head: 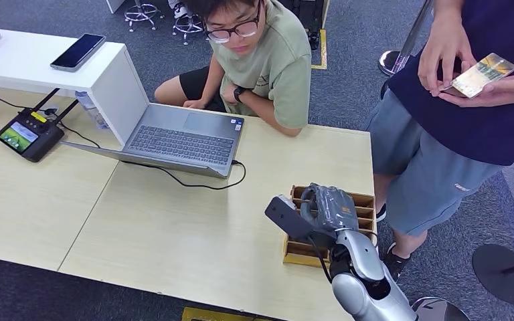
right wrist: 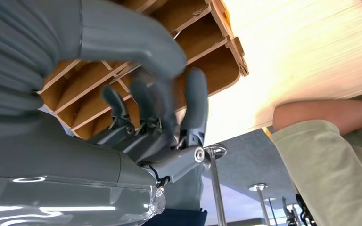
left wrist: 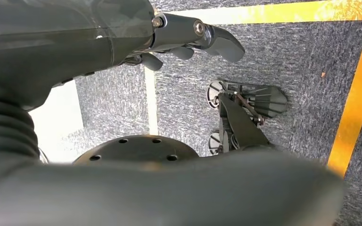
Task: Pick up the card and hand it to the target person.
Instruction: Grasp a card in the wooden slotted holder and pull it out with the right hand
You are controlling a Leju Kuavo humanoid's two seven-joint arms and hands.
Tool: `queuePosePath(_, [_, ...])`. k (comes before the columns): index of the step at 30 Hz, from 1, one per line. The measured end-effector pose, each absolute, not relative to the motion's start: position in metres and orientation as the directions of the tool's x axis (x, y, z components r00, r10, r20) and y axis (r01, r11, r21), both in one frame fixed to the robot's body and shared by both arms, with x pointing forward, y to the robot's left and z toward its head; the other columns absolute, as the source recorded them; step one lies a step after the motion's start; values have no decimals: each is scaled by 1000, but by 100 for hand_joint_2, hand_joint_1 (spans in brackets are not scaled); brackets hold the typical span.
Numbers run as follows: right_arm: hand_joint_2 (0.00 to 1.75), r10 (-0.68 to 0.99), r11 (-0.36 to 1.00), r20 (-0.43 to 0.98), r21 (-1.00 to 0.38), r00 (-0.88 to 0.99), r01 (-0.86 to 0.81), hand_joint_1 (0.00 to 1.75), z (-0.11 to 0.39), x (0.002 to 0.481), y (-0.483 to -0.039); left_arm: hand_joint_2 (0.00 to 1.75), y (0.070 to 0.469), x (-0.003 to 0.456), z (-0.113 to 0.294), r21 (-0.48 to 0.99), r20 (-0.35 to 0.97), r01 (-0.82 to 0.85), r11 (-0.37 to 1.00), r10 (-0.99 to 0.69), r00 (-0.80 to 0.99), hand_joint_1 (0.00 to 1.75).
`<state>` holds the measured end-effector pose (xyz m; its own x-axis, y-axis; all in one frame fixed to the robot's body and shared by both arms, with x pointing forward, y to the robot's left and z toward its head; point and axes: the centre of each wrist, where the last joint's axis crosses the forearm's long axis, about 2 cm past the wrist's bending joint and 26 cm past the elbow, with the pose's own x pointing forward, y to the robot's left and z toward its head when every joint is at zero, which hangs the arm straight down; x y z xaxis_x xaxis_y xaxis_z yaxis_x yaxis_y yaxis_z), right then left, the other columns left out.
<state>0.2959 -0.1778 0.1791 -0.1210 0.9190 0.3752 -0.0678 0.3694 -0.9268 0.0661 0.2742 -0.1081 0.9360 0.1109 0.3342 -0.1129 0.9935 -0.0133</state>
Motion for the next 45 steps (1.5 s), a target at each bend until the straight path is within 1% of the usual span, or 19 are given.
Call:
queuePosePath(3, [175,919,370,375,-927,-122,-68,41,179,296,-178,0,274,66,-108,-13,334,-113,994,111,936,0])
queuePosePath(5, [175,919,370,376,-927,-122,-69,41,179,295,-178,0,274,66,-108,-13,334,-113,993,111,936,0])
queuePosePath(17, [175,912,385,387,-922,-136,-45,59,186,292,-177,0,274,66,-108,-14,332,-119,993,117,936,0])
queuePosePath(18, [175,911,387,389,-921,-137,-42,62,187,292,-177,0,274,66,-108,-14,332,-120,993,118,936,0])
queuePosePath(22, [175,907,398,398,-917,-139,-27,83,190,287,-177,0,274,66,-108,-13,330,-133,991,130,935,0])
queuePosePath(25, [175,904,405,403,-914,-143,-15,91,194,284,-178,0,274,66,-108,-11,330,-135,991,131,935,0])
queuePosePath(27, [175,903,406,403,-914,-146,-11,89,196,283,-179,0,274,66,-108,-11,331,-135,991,131,935,0])
queuePosePath(31, [175,904,404,402,-915,-148,-16,78,197,281,-180,0,274,66,-108,-11,335,-135,991,131,933,0])
queuePosePath(34, [175,903,405,404,-914,-146,-25,77,195,280,-180,0,274,66,-108,-12,337,-133,991,129,933,0])
queuePosePath(38, [175,901,408,408,-912,-147,-35,71,192,280,-181,0,274,66,-108,-14,337,-131,991,128,933,0])
queuePosePath(45, [175,900,409,409,-912,-151,-31,78,189,282,-183,0,274,66,-108,-14,334,-125,992,123,935,0])
